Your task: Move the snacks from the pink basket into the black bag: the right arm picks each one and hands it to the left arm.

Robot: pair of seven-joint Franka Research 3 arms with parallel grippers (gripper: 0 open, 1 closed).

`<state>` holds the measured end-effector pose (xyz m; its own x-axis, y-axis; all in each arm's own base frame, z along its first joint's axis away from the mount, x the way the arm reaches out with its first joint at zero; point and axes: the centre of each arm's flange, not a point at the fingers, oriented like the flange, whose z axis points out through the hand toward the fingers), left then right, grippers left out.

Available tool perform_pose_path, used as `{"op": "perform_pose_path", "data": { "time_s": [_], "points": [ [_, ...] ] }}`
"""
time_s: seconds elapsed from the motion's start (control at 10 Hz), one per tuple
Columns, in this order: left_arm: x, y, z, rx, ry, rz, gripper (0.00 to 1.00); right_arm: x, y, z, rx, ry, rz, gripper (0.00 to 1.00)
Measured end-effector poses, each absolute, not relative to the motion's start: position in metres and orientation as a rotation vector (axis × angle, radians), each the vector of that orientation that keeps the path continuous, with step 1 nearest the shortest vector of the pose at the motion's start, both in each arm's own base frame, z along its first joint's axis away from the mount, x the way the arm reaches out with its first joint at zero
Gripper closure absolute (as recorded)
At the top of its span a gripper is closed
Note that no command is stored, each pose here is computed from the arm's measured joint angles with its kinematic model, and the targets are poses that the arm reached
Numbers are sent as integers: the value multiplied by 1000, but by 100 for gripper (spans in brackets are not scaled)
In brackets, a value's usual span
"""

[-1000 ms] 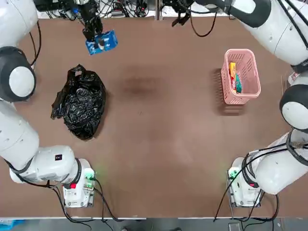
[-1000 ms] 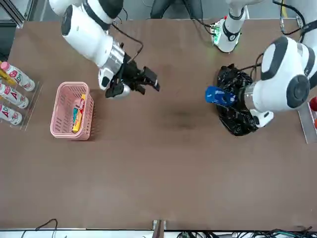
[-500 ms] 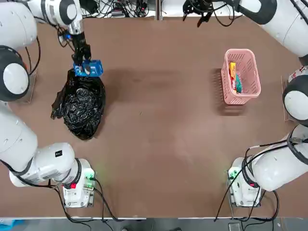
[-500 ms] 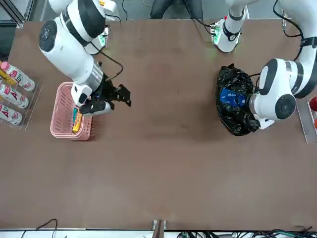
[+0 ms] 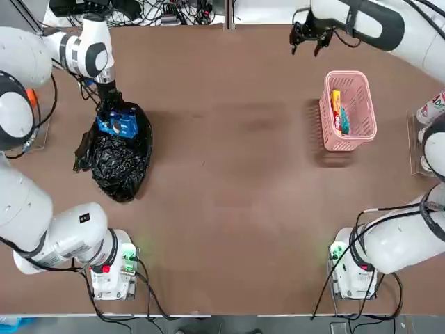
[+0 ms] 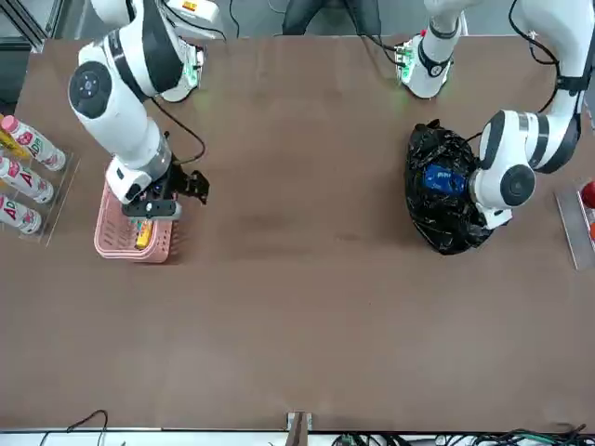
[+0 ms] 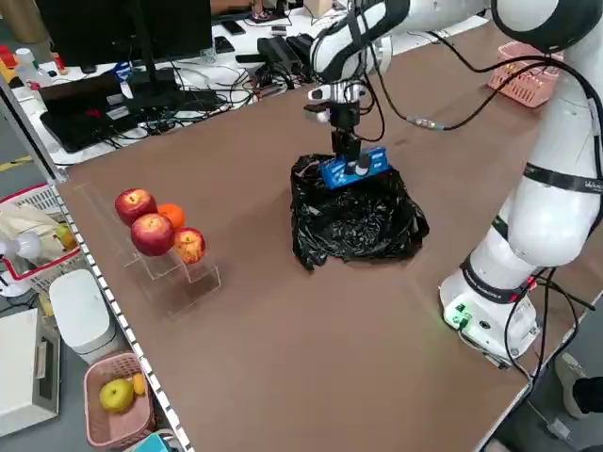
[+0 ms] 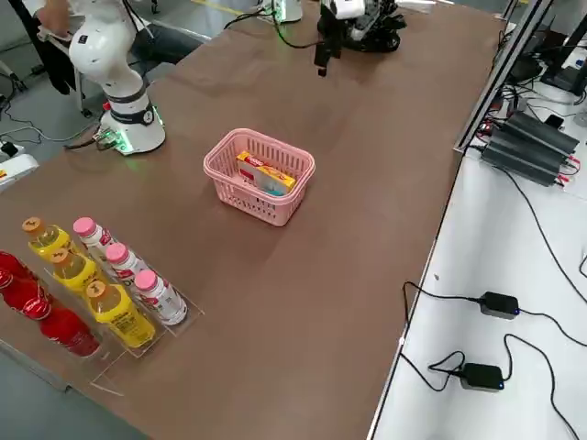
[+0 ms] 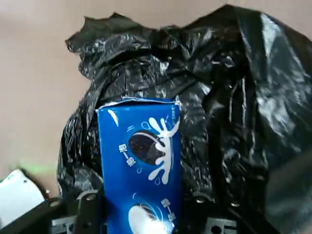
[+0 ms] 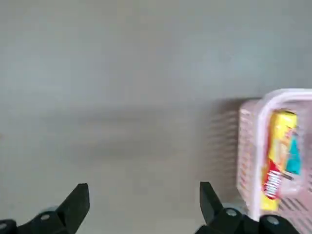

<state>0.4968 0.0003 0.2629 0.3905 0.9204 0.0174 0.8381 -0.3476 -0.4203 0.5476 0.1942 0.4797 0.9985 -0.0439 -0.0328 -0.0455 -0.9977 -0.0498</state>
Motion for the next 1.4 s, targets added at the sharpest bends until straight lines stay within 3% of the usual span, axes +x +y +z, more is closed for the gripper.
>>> {"op": "perform_pose_path", "data": {
  "time_s": [0.3, 0.6, 0.7, 1.4],
  "points": [
    [497, 13, 261, -2300, -1551, 295, 45, 548, 128, 464, -3113, 67, 56, 0],
    [512, 11, 278, -2325, -1572, 238, 5, 539, 75, 429, -3103, 2, -53, 0],
    [519, 12, 288, -2330, -1585, 212, 0, 533, 62, 416, -3103, -5, -72, 0],
    [573, 7, 397, -2604, -1433, 235, 0, 502, 12, 368, -3108, -11, -132, 0]
  ]
}}
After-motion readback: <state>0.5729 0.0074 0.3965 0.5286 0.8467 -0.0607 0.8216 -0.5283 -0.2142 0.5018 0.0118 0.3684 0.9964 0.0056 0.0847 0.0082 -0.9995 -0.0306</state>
